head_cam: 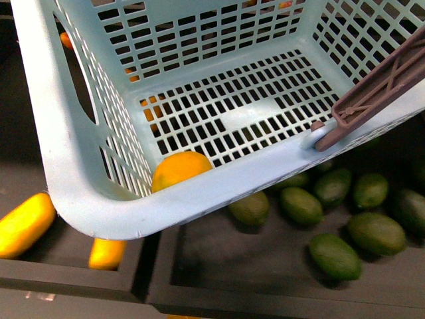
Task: Pick lemon and mango into basket
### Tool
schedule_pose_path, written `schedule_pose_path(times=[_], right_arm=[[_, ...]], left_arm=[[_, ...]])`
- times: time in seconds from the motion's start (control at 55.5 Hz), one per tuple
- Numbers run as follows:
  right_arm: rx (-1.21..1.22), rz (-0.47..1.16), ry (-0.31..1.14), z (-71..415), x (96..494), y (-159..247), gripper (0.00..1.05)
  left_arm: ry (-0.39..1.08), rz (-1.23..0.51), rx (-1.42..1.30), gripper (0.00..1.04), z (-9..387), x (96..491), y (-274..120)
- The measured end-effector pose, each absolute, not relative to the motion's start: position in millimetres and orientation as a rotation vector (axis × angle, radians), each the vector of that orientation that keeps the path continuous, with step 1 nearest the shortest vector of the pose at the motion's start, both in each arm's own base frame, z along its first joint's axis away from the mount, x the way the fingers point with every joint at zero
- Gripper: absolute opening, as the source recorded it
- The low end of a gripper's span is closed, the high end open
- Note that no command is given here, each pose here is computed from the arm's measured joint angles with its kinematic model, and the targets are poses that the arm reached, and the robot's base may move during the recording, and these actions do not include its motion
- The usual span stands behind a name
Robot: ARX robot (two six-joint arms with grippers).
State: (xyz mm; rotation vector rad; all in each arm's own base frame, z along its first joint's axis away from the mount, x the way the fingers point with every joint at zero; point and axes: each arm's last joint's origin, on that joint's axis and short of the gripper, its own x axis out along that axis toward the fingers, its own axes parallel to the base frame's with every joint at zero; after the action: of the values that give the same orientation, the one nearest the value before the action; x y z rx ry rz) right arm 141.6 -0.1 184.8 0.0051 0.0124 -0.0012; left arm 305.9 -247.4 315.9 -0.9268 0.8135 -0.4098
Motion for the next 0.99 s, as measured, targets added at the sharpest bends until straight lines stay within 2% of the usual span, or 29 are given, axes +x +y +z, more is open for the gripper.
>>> schedule_pose_path(times=[0.991], right_arm=[[0.005, 0.0, 0.013, 184.7, 141.6, 0.0, 0.96]], left_arm=[[0.812, -0.409, -0.928, 0.04, 316.4, 306.1, -247.2]])
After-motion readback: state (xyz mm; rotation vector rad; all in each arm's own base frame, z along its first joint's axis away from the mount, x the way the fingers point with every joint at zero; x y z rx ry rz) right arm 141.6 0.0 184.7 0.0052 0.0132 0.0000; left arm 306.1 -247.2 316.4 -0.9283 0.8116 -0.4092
